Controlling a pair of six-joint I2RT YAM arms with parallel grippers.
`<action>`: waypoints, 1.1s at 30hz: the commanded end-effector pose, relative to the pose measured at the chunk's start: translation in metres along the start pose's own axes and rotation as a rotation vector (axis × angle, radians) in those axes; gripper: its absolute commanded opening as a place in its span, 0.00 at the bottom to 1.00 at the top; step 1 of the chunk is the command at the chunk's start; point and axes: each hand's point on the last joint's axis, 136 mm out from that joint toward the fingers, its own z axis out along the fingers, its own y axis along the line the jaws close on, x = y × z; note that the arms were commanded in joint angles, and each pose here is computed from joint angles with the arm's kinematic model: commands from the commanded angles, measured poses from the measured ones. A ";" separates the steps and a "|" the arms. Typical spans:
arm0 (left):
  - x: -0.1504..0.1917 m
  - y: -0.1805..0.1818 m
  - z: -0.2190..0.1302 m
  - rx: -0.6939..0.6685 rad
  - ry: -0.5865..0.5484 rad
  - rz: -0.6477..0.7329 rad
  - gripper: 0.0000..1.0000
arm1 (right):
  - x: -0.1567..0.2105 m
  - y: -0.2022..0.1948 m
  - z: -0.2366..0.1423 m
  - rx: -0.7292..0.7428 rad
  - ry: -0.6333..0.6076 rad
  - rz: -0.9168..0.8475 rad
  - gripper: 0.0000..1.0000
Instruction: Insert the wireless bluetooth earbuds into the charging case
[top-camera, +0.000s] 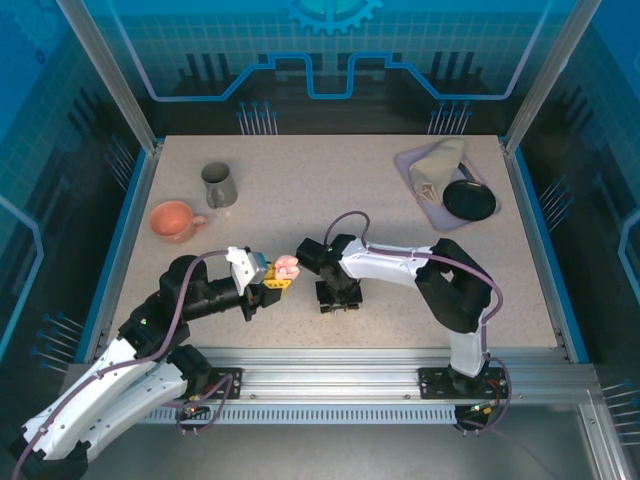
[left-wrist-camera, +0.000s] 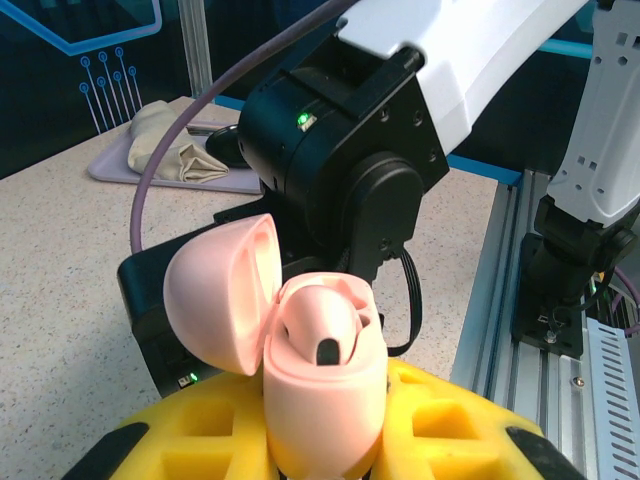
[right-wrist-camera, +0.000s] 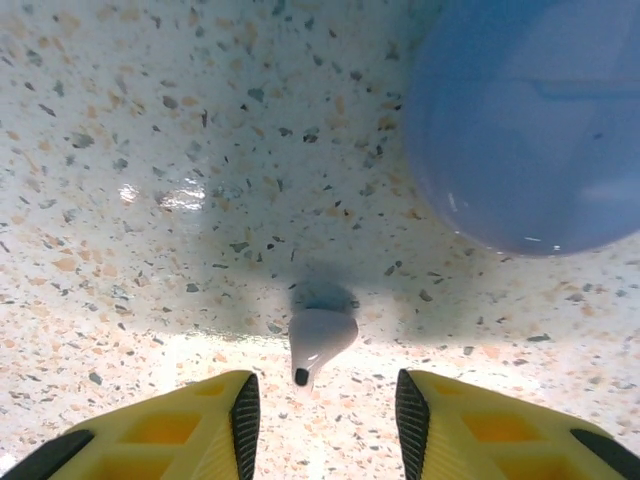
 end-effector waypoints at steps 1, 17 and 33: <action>-0.008 0.000 -0.004 -0.014 -0.021 0.031 0.00 | -0.007 -0.005 -0.004 0.052 -0.013 -0.033 0.43; -0.007 0.000 -0.004 -0.015 -0.015 0.029 0.00 | -0.014 -0.001 0.010 0.048 0.021 -0.045 0.41; -0.006 0.000 -0.004 -0.015 -0.013 0.026 0.00 | -0.005 0.002 0.023 0.047 0.077 -0.048 0.32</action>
